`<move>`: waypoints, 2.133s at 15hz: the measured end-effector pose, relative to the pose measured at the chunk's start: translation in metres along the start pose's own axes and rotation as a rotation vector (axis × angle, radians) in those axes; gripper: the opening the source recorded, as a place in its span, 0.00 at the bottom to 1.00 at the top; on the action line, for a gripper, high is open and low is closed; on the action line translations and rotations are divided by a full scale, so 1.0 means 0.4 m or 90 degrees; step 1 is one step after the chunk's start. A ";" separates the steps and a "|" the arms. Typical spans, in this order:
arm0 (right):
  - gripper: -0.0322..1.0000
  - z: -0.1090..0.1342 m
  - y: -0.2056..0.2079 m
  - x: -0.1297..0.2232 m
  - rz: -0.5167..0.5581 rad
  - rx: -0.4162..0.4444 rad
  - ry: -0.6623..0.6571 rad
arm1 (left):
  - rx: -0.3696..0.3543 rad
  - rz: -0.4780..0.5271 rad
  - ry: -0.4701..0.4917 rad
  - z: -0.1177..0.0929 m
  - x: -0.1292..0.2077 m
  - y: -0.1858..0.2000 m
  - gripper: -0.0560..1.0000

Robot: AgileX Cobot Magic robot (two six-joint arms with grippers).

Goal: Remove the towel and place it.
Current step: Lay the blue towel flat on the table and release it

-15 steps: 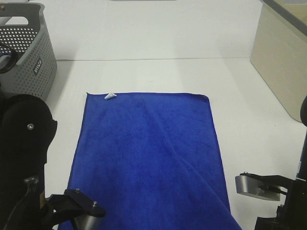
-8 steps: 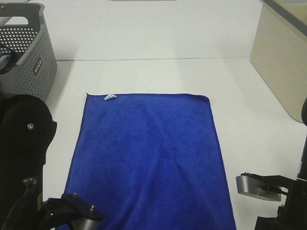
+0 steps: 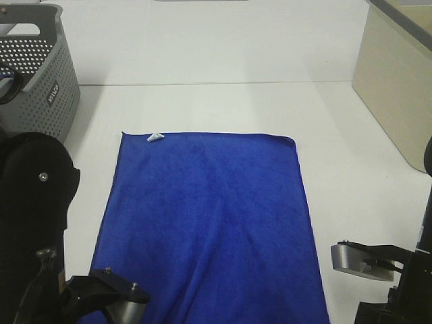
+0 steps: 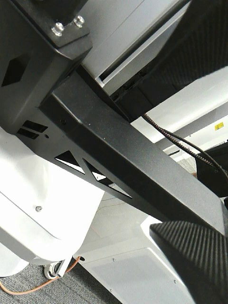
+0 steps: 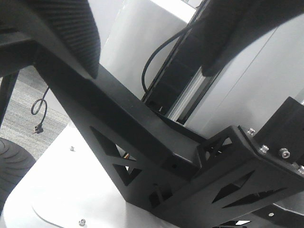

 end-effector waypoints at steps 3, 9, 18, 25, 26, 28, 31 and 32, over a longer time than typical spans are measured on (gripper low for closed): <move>0.63 0.011 0.023 -0.022 -0.024 0.006 0.018 | -0.008 -0.025 -0.015 -0.006 -0.029 0.026 0.77; 0.63 0.059 0.109 -0.069 -0.146 0.003 0.073 | -0.139 -0.093 -0.051 0.026 -0.113 0.144 0.77; 0.63 0.094 0.453 -0.176 -0.462 -0.109 0.050 | -0.229 -0.350 0.078 0.233 -0.189 0.434 0.77; 0.63 0.092 0.630 -0.228 -0.608 -0.120 0.068 | -0.231 -0.515 0.171 0.410 -0.245 0.598 0.77; 0.63 0.091 0.641 -0.256 -0.611 -0.116 0.072 | -0.230 -0.522 0.174 0.428 -0.273 0.608 0.77; 0.63 0.087 0.660 -0.330 -0.606 -0.100 0.098 | -0.230 -0.529 0.179 0.488 -0.356 0.621 0.77; 0.63 0.083 0.676 -0.409 -0.599 -0.096 0.102 | -0.234 -0.536 0.174 0.543 -0.431 0.638 0.77; 0.63 0.080 0.679 -0.437 -0.596 -0.095 0.102 | -0.238 -0.530 0.171 0.561 -0.451 0.641 0.77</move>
Point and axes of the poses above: a point on each arm's last joint axis where the gripper is mounted, y pointing back along that axis away from the gripper, z along the wrist's bending axis when the last joint is at zero, x = y × z, the point moved 7 cm from there along -y, pointing out along that axis toward the gripper, and after that the axes turned 12 degrees about -y, right-handed, at the moved point
